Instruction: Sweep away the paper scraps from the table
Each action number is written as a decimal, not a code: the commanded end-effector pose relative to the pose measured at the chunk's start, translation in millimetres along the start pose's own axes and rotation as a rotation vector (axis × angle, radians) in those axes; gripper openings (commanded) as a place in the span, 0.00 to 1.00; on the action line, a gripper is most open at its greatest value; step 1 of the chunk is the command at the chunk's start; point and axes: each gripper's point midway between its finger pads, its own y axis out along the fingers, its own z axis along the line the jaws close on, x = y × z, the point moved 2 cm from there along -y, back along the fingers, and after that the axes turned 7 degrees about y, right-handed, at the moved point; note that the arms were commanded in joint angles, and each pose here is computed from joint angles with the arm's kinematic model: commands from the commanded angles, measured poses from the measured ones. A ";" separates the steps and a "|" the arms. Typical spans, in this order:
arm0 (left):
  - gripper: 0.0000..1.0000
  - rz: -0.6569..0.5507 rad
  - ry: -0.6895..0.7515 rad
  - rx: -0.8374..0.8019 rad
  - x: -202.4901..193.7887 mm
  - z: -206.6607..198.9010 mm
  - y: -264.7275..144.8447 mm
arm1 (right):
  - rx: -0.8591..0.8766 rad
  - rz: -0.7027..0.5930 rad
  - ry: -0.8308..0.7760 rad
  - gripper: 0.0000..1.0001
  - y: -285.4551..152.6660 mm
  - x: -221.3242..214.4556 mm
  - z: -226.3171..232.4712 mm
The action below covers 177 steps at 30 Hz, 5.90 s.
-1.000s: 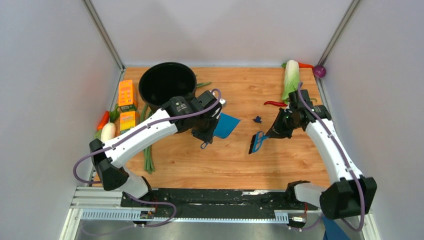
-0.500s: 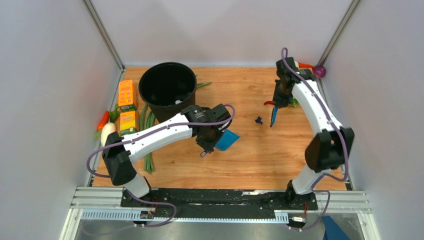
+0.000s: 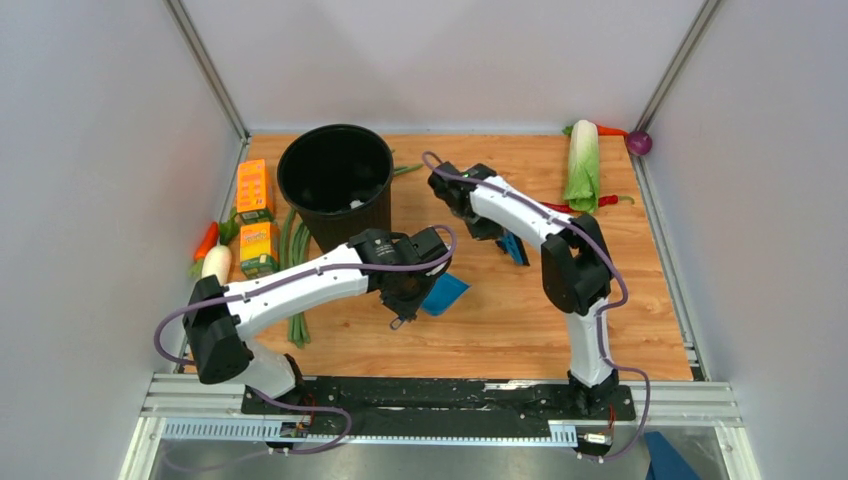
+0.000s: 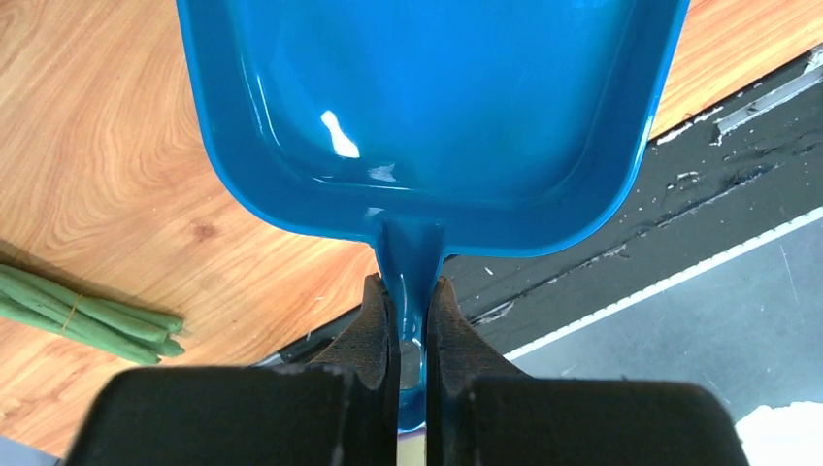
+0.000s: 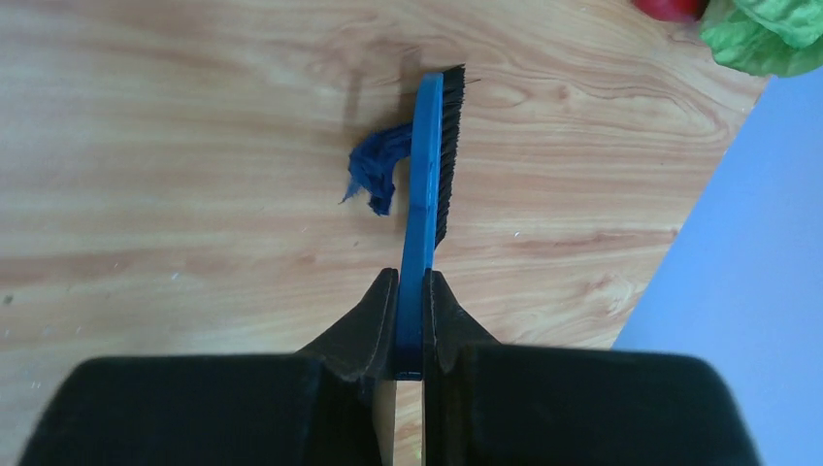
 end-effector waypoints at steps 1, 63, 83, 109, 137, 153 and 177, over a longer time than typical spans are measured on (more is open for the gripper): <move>0.00 -0.048 -0.018 0.012 0.2 2.4 -6.4 | 0.054 -0.013 -0.060 0.00 -16.5 -14.1 9.3; 0.00 0.090 0.427 0.313 17.9 48.4 117.0 | 0.931 -0.091 -0.172 0.00 -114.2 -42.5 117.5; 0.00 0.009 0.370 0.269 31.0 38.1 94.3 | 0.949 -0.131 -0.046 0.00 -128.4 -50.6 86.2; 0.00 -0.128 0.259 0.186 55.8 20.2 33.8 | 0.504 -0.250 0.412 0.00 -127.8 -22.6 -82.6; 0.00 -0.324 0.056 -0.059 110.8 -5.0 -90.3 | 0.454 -0.066 0.582 0.00 -98.9 -111.8 -101.3; 0.00 -0.478 -0.174 -0.143 111.8 56.3 -155.7 | 0.674 -0.100 0.559 0.00 -73.2 -124.7 -53.7; 0.00 -0.581 -0.353 -0.094 98.3 97.8 -180.0 | 0.520 0.262 0.668 0.89 -12.4 -162.2 -37.2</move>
